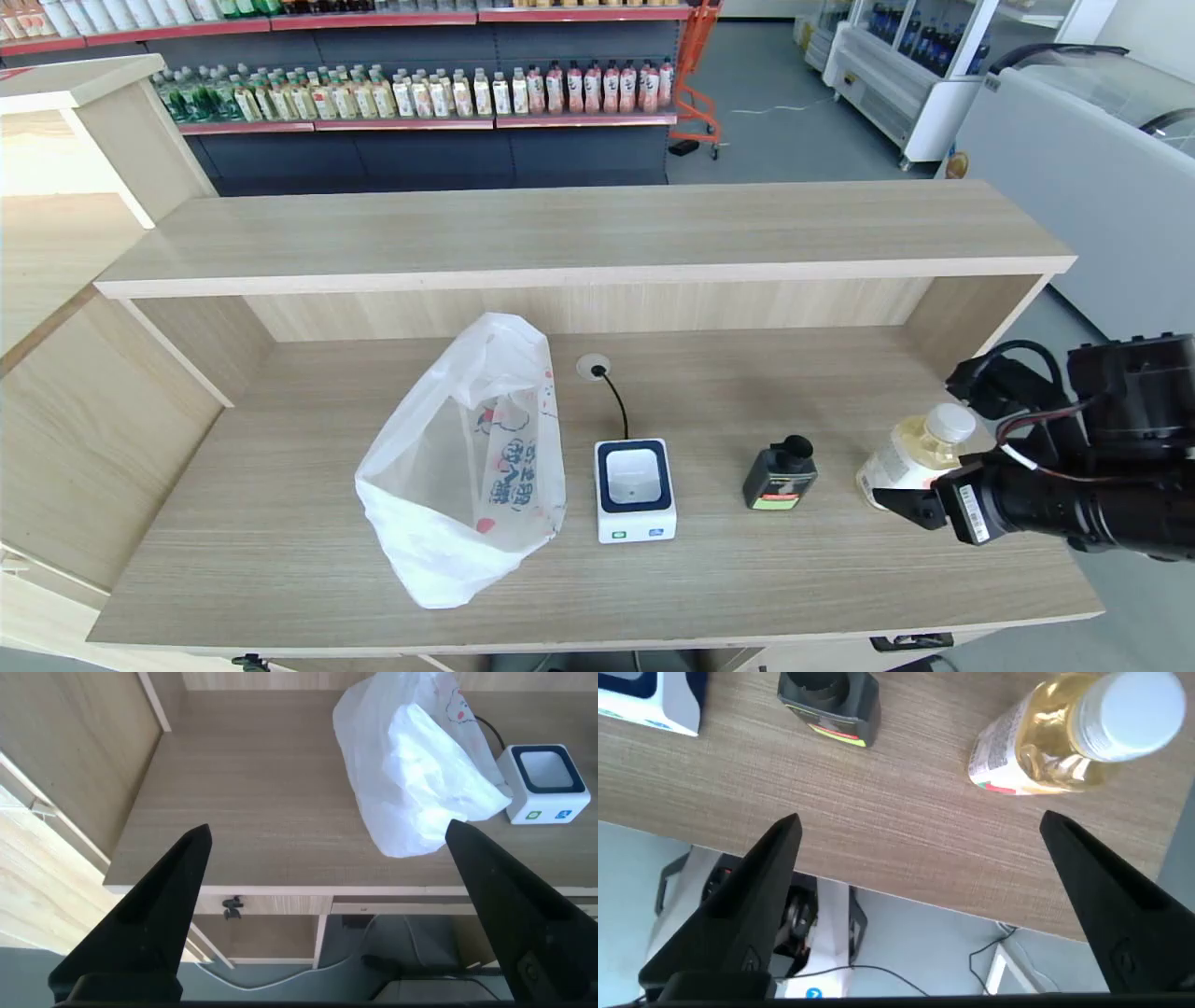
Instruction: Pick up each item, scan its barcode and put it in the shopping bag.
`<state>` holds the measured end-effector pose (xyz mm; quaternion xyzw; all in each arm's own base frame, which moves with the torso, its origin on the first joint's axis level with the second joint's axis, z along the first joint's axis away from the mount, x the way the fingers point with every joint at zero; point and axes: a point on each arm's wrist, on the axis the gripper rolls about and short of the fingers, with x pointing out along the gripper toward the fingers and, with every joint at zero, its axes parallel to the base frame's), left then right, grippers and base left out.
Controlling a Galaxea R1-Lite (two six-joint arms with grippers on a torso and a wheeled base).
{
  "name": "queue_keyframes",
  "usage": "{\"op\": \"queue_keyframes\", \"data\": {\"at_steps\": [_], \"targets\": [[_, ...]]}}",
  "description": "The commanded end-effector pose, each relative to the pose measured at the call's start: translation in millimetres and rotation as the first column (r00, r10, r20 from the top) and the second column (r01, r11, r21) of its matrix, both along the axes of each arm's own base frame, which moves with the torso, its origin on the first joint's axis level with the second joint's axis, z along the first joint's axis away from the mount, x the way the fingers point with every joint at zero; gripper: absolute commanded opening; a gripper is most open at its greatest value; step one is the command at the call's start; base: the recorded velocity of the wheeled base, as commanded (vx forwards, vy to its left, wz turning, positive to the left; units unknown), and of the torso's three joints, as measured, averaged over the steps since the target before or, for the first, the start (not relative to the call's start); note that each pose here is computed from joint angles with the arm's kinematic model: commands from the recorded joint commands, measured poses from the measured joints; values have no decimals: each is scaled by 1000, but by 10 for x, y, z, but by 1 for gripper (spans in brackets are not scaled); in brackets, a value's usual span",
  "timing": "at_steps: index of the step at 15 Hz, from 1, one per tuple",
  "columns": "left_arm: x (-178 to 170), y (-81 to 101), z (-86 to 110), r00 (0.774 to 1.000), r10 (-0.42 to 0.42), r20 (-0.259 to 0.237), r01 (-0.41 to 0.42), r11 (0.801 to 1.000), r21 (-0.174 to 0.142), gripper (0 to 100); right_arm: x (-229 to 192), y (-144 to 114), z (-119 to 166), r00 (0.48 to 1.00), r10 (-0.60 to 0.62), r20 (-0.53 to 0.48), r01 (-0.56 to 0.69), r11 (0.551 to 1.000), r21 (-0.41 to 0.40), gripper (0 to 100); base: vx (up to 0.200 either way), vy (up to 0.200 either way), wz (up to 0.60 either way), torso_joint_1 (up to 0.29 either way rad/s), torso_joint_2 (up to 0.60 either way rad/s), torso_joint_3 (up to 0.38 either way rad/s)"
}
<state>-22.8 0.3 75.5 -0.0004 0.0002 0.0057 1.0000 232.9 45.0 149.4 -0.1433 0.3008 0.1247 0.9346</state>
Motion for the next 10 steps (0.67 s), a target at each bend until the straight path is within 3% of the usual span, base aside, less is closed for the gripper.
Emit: {"op": "queue_keyframes", "data": {"at_steps": [1,10], "targets": [[0,0,0,1000,1,0,-1,1000,-1,100,403,159,-473,988,122,-95,-134,983,-126,100,0,0,0,0,0,0],[0,0,0,1000,1,0,-1,1000,-1,100,969,664,-703,951,307,-24,-305,929,-208,100,0,0,0,0,0,0]]}}
